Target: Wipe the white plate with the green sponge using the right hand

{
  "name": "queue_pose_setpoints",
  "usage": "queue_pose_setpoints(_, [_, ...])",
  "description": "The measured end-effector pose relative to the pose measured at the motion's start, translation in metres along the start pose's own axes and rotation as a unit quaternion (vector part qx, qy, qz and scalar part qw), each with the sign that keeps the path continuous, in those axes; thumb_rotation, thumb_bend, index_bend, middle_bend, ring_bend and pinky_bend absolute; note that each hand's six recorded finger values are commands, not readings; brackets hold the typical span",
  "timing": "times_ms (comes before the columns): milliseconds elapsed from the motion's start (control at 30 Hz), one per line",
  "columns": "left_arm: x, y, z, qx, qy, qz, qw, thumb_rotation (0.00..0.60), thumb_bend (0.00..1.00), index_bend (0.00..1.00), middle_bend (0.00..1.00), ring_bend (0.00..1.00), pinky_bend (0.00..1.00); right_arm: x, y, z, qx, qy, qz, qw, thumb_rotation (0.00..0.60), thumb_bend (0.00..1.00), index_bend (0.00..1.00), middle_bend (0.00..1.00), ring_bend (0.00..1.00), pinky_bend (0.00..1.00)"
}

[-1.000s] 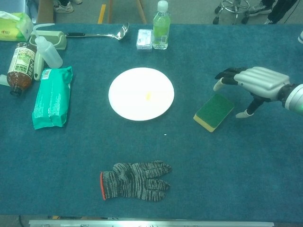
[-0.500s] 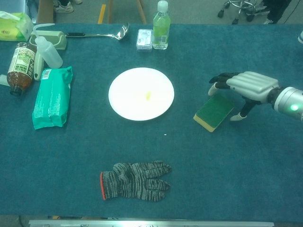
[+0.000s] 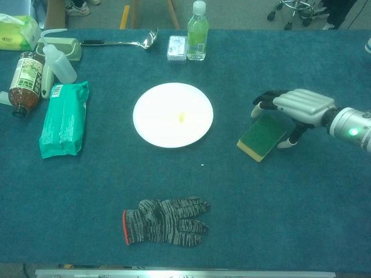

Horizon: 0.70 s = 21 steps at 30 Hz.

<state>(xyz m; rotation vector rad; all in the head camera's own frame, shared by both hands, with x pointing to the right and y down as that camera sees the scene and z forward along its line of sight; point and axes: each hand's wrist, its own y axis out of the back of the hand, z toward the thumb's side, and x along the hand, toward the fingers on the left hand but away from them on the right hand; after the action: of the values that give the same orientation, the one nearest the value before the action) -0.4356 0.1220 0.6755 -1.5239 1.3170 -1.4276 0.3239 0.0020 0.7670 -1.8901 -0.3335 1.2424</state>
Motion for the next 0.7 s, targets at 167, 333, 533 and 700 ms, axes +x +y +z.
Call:
queue_pose_setpoints(167, [-0.0001,-0.001,0.0005,0.0,-0.002,-0.001,1.0,0.6,0.21,0.3,0.04,0.0,0.2,-0.0006,0.0015,0.0016,0.003,0.005,-0.018,0.9998,0.6,0.0,0.33,0.29,0.17,0.23])
queue_pose_setpoints(333, [0.0002,-0.0018,0.0004,-0.001,-0.001,-0.002,1.0,0.6,0.21,0.3,0.04,0.0,0.2,-0.0005,0.003,0.0029,0.009,0.012,-0.04,0.9991,0.6,0.03,0.4,0.39,0.28,0.29])
queue_pose_setpoints(533, [0.0003,-0.0034,-0.001,-0.003,0.0,-0.003,1.0,0.6,0.21,0.3,0.04,0.0,0.2,0.0007,0.0018,0.0028,0.014,0.015,-0.05,0.9985,0.6,0.06,0.44,0.46,0.35,0.35])
queue_pose_setpoints(700, [0.0006,-0.0044,-0.0019,-0.005,0.001,-0.004,1.0,0.6,0.21,0.3,0.04,0.0,0.2,0.0028,0.0054,0.0037,0.012,0.018,-0.062,0.9978,0.6,0.08,0.47,0.49,0.38,0.37])
